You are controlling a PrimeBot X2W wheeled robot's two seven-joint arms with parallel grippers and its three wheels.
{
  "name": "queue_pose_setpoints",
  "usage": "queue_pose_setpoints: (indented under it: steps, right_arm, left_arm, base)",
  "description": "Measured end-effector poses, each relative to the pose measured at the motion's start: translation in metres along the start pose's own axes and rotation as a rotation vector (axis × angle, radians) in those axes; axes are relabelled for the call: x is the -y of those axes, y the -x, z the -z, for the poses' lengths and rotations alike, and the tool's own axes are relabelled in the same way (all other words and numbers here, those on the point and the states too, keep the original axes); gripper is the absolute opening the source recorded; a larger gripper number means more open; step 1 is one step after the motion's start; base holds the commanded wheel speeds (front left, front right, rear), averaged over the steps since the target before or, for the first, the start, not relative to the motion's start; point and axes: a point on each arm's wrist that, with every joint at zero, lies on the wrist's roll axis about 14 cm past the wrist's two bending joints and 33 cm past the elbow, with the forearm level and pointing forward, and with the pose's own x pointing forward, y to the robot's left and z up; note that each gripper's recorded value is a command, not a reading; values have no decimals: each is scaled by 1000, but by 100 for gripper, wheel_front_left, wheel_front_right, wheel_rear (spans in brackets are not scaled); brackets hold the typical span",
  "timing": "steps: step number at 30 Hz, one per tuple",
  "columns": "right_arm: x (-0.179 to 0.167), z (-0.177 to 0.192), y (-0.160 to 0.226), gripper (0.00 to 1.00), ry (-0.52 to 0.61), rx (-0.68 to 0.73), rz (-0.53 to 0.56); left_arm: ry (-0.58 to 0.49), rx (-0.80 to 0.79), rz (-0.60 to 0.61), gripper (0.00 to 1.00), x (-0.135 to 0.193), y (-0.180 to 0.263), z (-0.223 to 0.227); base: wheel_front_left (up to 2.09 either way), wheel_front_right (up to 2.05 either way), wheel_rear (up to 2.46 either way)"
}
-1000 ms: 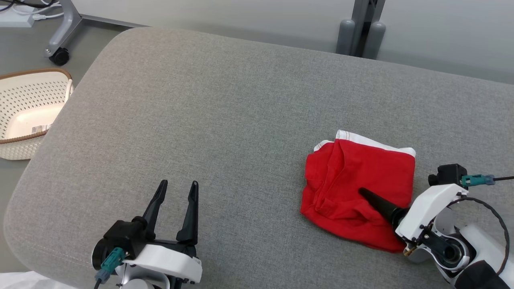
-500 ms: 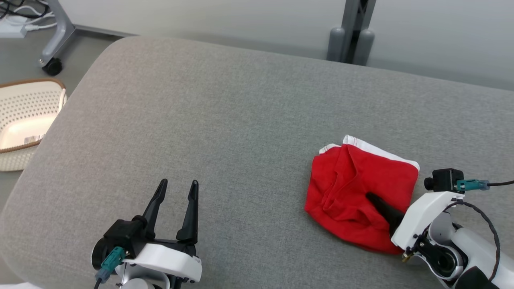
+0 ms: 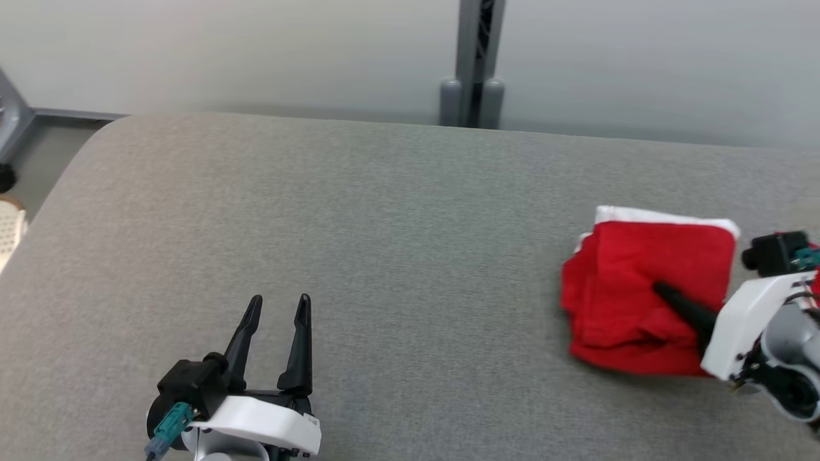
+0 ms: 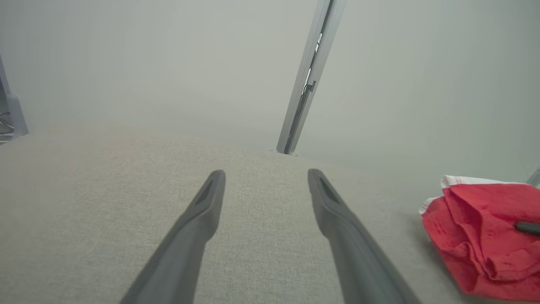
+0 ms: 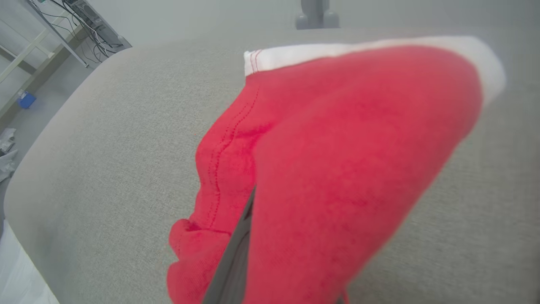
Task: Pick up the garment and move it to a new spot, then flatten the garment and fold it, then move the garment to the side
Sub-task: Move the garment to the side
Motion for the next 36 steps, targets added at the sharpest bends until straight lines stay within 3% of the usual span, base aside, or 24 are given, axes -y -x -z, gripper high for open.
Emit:
queue_pose_setpoints:
  steps: [12,21,24,36]
  right_arm:
    - [90,-42,74,0,3,119,232]
    - [158,-33,94,0,-17,128,426]
    - [191,-17,95,0,53,53,526]
    - [258,11,92,0,334,-265,709]
  left_arm:
    - [20,-45,83,100,29,-21,16]
    - [-16,-95,130,100,37,-42,37]
    - [-34,-125,137,100,35,-49,49]
    - [-45,-181,125,100,24,-65,74]
  base:
    - [0,0,0]
    - [0,0,0]
    - [0,0,0]
    - [0,0,0]
